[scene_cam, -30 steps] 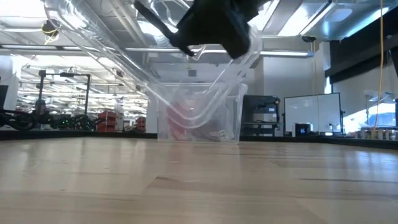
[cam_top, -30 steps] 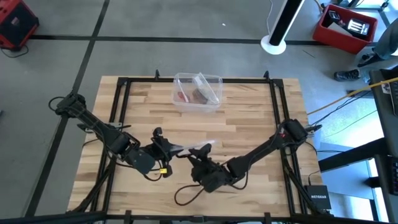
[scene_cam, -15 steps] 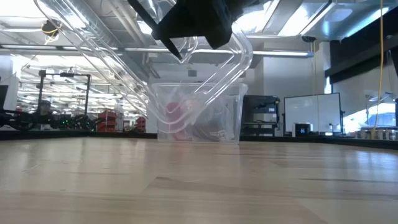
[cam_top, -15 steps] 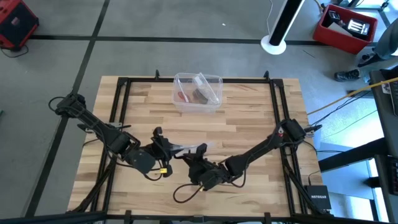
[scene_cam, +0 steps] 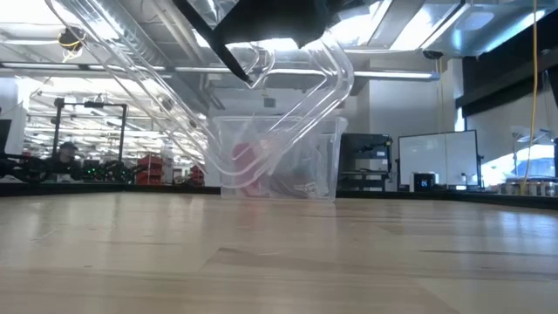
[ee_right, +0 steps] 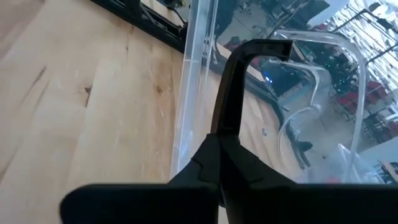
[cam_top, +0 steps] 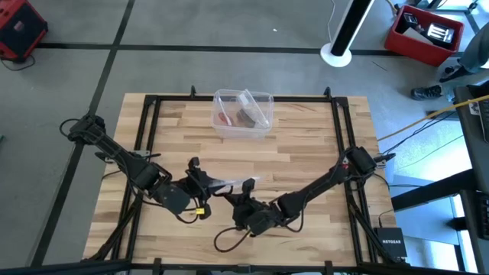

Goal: Roll bandage
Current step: Close the container

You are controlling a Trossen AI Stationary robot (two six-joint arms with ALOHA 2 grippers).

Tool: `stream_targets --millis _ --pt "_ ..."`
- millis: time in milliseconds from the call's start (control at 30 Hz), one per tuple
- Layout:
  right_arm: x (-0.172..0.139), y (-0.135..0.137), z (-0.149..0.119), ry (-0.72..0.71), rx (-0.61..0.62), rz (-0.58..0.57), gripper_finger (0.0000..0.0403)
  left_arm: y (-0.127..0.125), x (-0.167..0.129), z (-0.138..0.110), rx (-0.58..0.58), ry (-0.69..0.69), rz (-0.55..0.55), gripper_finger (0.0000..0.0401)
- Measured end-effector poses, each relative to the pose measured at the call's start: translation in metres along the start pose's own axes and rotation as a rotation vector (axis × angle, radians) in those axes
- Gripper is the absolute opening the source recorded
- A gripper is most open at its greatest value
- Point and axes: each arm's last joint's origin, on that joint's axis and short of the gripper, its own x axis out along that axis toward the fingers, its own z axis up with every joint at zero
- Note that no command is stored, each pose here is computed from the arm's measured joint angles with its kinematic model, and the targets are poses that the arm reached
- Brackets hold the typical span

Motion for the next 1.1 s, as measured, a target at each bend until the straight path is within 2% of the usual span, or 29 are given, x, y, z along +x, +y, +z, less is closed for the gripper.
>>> stream_targets --millis 200,333,433,567,633,800,933,1100 --pt "-0.004 0.003 0.002 -0.009 0.003 0.004 0.0006 0.0 0.0 0.0 0.02 0.0 -0.004 0.0033" --pt "-0.009 0.005 0.004 -0.006 -0.002 -0.018 0.0037 0.0 0.0 0.0 0.029 -0.003 0.005 0.0013" --pt "-0.024 0.008 0.017 0.004 -0.044 -0.116 0.0075 0.001 0.0 0.001 0.018 -0.015 0.026 0.0014" --pt "-0.053 0.015 0.034 0.043 -0.199 -0.285 0.0133 0.001 0.0 0.002 -0.024 -0.034 0.048 0.0012" --pt "-0.064 0.02 0.036 0.059 -0.247 -0.335 0.0159 0.001 -0.001 0.005 -0.081 -0.063 0.049 0.0012" --pt "-0.07 0.024 0.037 0.026 -0.163 -0.314 0.0197 -0.001 -0.003 0.016 -0.186 -0.149 0.039 0.002" --pt "-0.063 0.019 0.036 0.032 -0.117 -0.328 0.0202 -0.004 -0.004 0.022 -0.201 -0.193 0.019 0.0017" --pt "-0.054 0.014 0.034 0.052 -0.14 -0.335 0.0202 -0.005 -0.005 0.027 -0.229 -0.224 -0.005 0.0013"
